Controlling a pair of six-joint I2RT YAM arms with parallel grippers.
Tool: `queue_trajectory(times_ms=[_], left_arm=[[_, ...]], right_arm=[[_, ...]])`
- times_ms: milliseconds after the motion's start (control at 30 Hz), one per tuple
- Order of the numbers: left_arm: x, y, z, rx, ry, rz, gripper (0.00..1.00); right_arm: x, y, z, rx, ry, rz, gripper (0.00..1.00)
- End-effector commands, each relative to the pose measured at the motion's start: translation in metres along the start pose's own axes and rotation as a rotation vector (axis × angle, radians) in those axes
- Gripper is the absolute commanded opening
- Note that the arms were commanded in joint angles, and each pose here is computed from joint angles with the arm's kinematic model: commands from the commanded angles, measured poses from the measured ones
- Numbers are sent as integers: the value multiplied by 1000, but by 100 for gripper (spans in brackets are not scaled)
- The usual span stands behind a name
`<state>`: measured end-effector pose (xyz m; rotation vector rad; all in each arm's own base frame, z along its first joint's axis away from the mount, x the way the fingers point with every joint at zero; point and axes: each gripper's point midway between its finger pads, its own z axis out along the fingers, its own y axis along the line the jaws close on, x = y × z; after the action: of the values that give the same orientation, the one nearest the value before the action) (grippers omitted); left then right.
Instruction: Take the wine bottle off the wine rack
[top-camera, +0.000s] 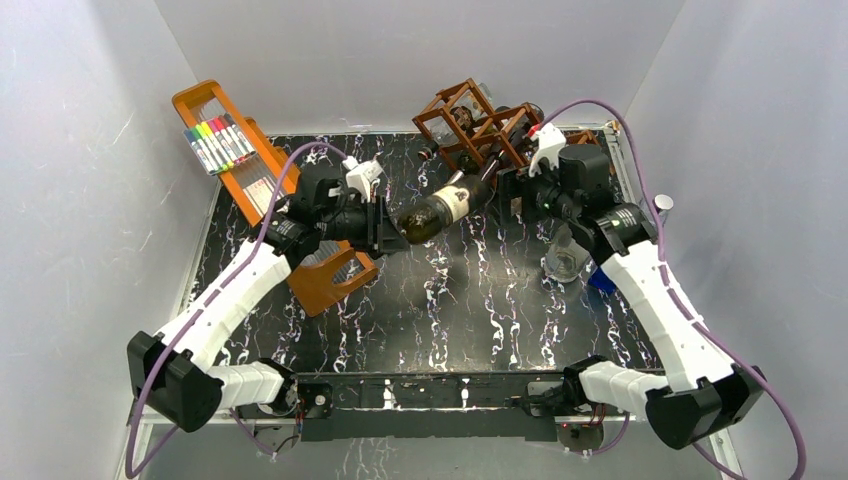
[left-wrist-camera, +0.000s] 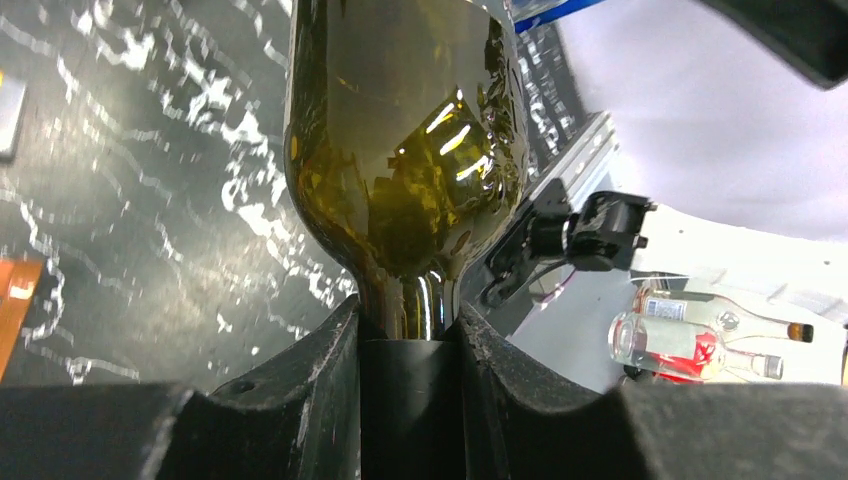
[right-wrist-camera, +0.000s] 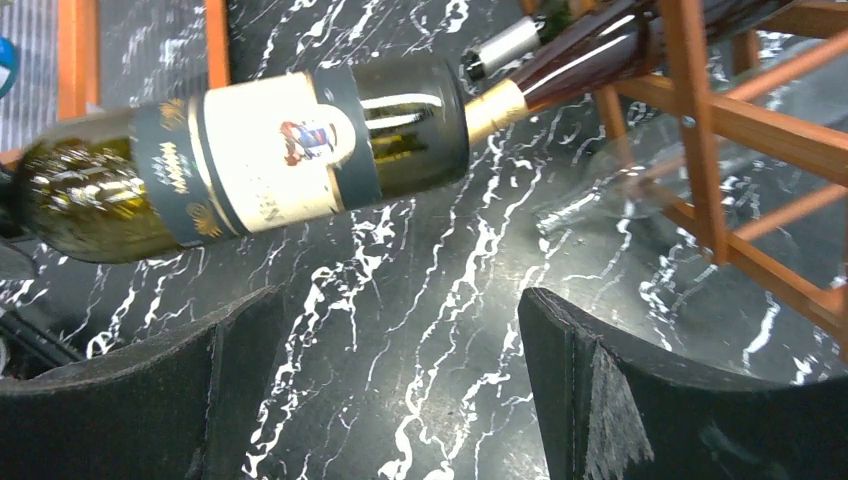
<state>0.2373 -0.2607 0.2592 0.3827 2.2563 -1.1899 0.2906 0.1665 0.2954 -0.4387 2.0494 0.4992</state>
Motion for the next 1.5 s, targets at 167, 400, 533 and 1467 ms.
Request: queue_trajectory(times_ms=[167,400,533,1467], left_arm=[[17,8,3,-11,101,7,0],[36,17,5,-21,198,4,0],[43,16,6,-9,235,-9,0],[67,-30,19,57,379,80,0]], right_arm=[[32,83,40,-281,81,-175,98],[72,130,56,-362,43,-457,98],[90,143,61,-433,-10,-652,98],[116,143,96,-453,-185,-1066,96]])
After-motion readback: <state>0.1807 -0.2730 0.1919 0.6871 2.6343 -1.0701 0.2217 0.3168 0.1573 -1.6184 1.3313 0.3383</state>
